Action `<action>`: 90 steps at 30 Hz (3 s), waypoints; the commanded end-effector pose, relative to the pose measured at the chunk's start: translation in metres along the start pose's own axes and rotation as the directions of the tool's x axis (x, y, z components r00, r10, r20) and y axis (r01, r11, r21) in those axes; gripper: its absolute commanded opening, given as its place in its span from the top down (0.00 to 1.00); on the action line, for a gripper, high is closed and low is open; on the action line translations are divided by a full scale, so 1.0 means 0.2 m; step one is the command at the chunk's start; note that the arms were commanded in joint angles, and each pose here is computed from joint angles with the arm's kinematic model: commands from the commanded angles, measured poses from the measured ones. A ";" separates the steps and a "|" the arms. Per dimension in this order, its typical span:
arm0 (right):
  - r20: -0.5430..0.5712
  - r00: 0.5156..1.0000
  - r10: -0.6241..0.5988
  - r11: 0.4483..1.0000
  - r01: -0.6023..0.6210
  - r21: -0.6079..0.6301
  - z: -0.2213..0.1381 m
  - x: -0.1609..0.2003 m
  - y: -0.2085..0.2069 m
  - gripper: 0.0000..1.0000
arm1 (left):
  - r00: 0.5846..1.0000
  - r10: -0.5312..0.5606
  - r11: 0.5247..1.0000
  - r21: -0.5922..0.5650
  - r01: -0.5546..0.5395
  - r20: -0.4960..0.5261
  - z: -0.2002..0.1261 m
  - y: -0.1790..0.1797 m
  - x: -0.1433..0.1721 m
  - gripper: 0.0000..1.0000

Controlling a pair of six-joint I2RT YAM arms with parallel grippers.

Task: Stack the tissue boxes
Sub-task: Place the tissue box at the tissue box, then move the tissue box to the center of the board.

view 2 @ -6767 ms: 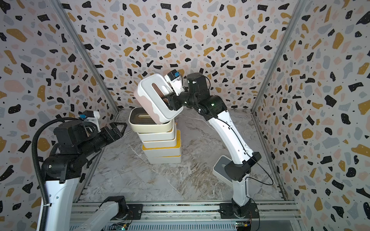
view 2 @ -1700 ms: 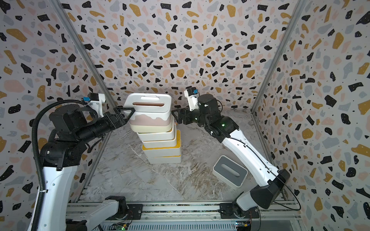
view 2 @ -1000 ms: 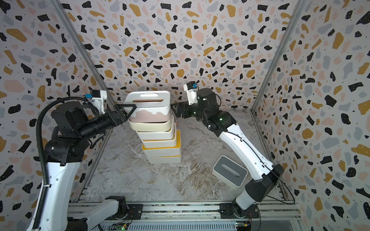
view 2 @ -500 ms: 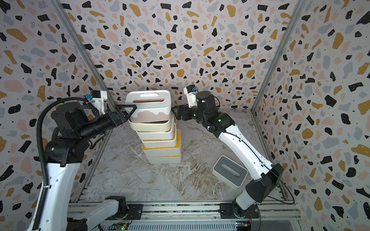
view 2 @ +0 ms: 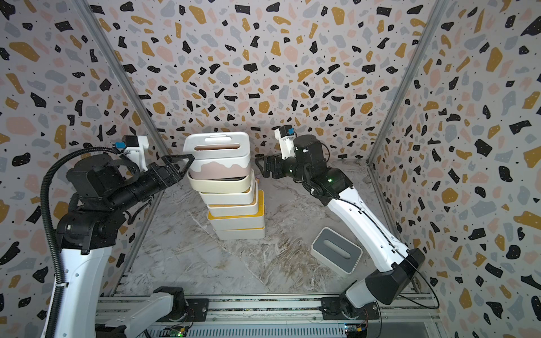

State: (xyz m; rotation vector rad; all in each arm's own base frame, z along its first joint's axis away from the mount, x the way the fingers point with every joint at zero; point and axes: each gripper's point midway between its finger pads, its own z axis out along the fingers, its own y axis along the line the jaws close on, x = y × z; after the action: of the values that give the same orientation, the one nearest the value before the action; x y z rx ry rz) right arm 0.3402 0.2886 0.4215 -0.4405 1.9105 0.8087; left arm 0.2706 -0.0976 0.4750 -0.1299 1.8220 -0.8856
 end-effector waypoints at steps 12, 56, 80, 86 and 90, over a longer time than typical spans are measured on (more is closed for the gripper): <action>-0.213 0.949 0.233 0.887 -0.118 0.446 -0.37 0.60 -0.48 0.05 | 0.999 0.026 0.999 -0.023 -0.027 -0.040 -0.28 0.01 0.26 0.00; -0.453 0.735 0.505 0.817 -0.237 0.525 -0.19 1.70 -0.68 0.01 | 0.975 -0.076 0.997 -0.034 0.070 -0.211 -0.24 0.19 0.63 0.00; -0.248 0.744 0.620 0.522 -0.156 0.838 -0.78 1.51 -0.96 0.01 | 0.972 -0.060 0.998 0.008 0.064 -0.227 -0.25 0.15 0.64 0.00; -0.302 0.706 0.641 0.594 -0.207 0.777 -0.67 1.62 -0.93 0.01 | 0.963 -0.038 0.997 0.060 0.055 -0.266 -0.26 0.11 0.67 0.00; -0.361 0.675 0.644 0.613 -0.172 0.771 -0.65 1.72 -0.95 0.01 | 0.961 -0.025 0.998 0.049 0.040 -0.275 -0.27 0.11 0.68 0.00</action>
State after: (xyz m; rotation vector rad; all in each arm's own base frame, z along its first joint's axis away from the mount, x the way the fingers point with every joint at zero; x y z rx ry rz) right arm 0.2180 0.0718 0.0986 0.3705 2.7999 0.1284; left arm 0.1773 -0.1139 0.3568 -0.0724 2.0797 -1.0059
